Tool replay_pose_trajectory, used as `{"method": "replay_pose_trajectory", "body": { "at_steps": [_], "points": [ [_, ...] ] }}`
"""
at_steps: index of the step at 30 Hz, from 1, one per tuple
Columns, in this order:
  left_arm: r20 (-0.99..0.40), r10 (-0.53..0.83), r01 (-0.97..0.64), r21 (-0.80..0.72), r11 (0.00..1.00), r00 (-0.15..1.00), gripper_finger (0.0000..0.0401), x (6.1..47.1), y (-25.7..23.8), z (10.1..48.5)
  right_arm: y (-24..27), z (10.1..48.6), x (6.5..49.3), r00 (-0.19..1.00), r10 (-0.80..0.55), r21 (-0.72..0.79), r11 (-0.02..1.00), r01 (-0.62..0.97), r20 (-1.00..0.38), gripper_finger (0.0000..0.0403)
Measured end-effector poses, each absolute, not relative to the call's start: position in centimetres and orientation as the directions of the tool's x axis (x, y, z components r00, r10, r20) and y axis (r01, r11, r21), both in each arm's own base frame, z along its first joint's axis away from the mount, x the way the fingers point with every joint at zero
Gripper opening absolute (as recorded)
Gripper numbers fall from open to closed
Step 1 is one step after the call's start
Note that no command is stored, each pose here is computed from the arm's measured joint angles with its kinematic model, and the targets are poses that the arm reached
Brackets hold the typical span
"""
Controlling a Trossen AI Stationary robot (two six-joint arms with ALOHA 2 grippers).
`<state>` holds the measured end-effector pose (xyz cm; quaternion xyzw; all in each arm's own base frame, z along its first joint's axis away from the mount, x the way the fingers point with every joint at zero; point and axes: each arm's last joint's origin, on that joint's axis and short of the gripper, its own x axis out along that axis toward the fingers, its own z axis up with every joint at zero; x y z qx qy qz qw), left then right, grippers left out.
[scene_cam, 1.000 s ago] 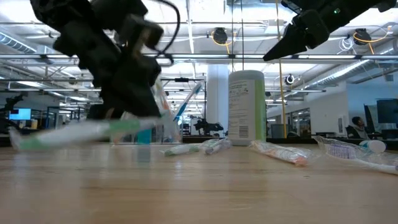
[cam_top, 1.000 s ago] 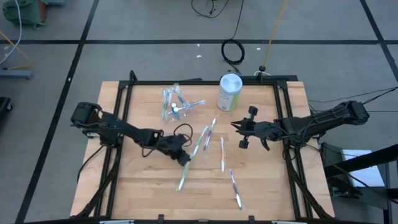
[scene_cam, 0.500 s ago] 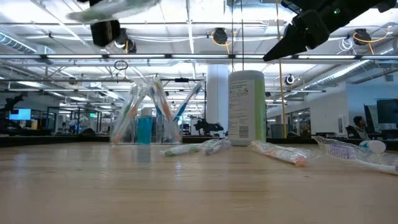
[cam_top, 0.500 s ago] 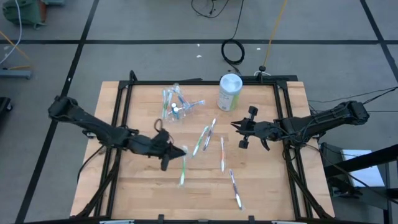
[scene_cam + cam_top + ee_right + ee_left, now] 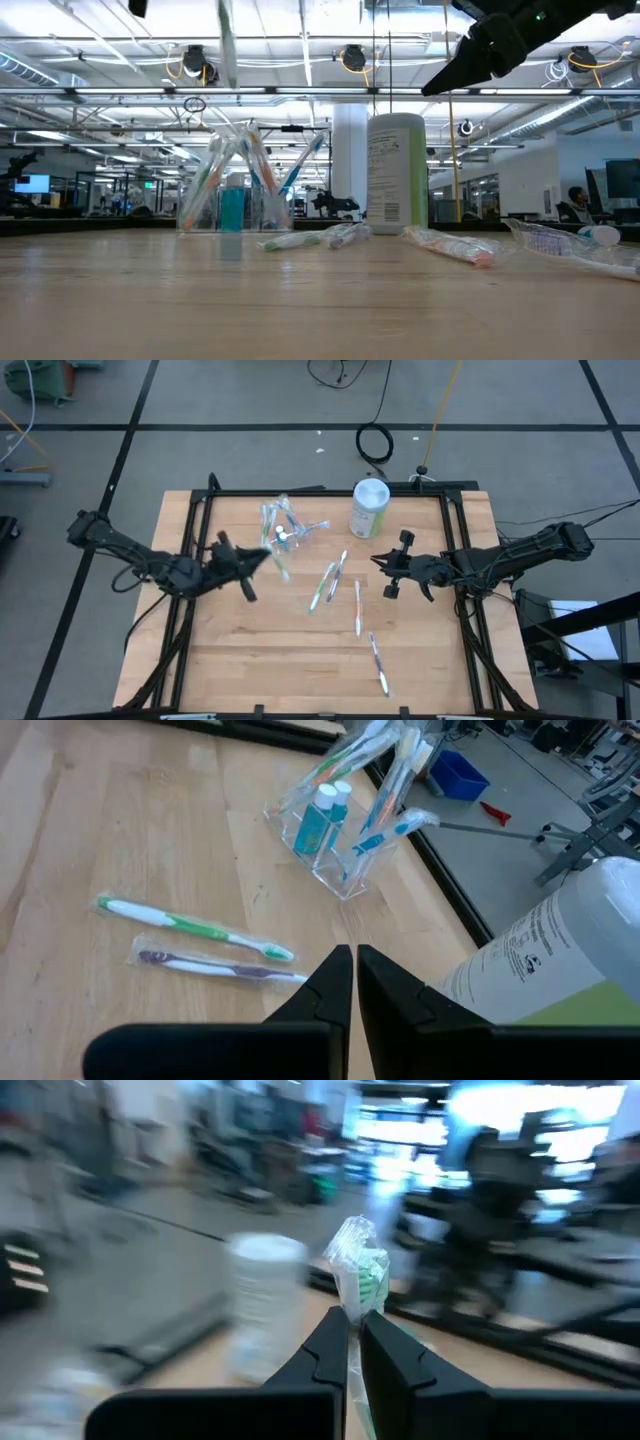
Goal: Pick & Place toothbrushing station
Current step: Put the green toothbrush into the transparent organizer
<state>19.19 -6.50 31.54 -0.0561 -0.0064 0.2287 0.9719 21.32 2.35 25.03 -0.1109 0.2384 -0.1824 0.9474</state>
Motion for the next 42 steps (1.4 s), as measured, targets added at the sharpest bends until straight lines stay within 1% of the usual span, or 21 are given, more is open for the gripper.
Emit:
{"method": "replay_pose_trajectory", "body": {
  "at_steps": [5, 9, 13, 15, 17, 20, 26, 28, 31, 33, 42],
  "points": [
    [0.006, 0.606, -0.606, 0.028, 0.795, 0.796, 0.0005, 18.4, -5.2, 32.1, 2.4, 25.3, 21.5, 0.835, -0.396, -0.279, 0.911, 0.304, -0.383, 0.0011],
    [0.011, 0.711, -0.711, 0.023, 0.702, 0.703, 0.0013, 18.4, -3.9, 32.3, 2.4, 25.3, 21.5, 0.834, -0.396, -0.28, 0.911, 0.303, -0.384, 0.0011],
    [0.002, 0.813, -0.811, 0.071, 0.58, 0.582, 0.0005, 18.5, -2.2, 32.1, 2.4, 25.3, 21.5, 0.834, -0.396, -0.28, 0.911, 0.303, -0.384, 0.0011],
    [0.002, 0.838, -0.837, 0.052, 0.545, 0.546, 0.0006, 18.7, -1.2, 32.1, 2.4, 25.3, 21.5, 0.834, -0.396, -0.28, 0.911, 0.303, -0.384, 0.0011],
    [-0.003, 0.852, -0.851, 0.039, 0.524, 0.524, 0.0008, 18.8, -0.2, 32.0, 2.4, 25.3, 21.5, 0.834, -0.396, -0.28, 0.911, 0.303, -0.384, 0.0011],
    [-0.032, 0.863, -0.861, 0.06, 0.505, 0.504, 0.0004, 18.9, 1.2, 31.5, 2.4, 25.3, 21.5, 0.834, -0.396, -0.28, 0.911, 0.303, -0.384, 0.0011],
    [-0.159, 0.88, -0.887, 0.047, 0.459, 0.447, 0.0004, 18.8, 3.8, 29.5, 2.4, 25.3, 21.5, 0.834, -0.396, -0.28, 0.911, 0.303, -0.384, 0.0011],
    [-0.193, 0.871, -0.886, 0.022, 0.463, 0.451, 0.0004, 18.8, 4.4, 28.9, 2.4, 25.3, 21.5, 0.834, -0.396, -0.28, 0.911, 0.303, -0.384, 0.0011],
    [-0.215, 0.864, -0.886, -0.006, 0.464, 0.455, 0.0005, 18.9, 4.9, 28.1, 2.4, 25.3, 21.5, 0.834, -0.396, -0.281, 0.911, 0.303, -0.385, 0.0011],
    [-0.24, 0.862, -0.888, 0.001, 0.46, 0.447, 0.0003, 19.0, 5.1, 27.0, 2.4, 25.3, 21.5, 0.834, -0.396, -0.281, 0.911, 0.303, -0.385, 0.0011],
    [-0.319, 0.86, -0.911, -0.031, 0.411, 0.398, 0.0004, 19.5, 5.4, 22.8, 2.4, 25.3, 21.5, 0.834, -0.396, -0.281, 0.911, 0.303, -0.384, 0.0011]
  ]
}}
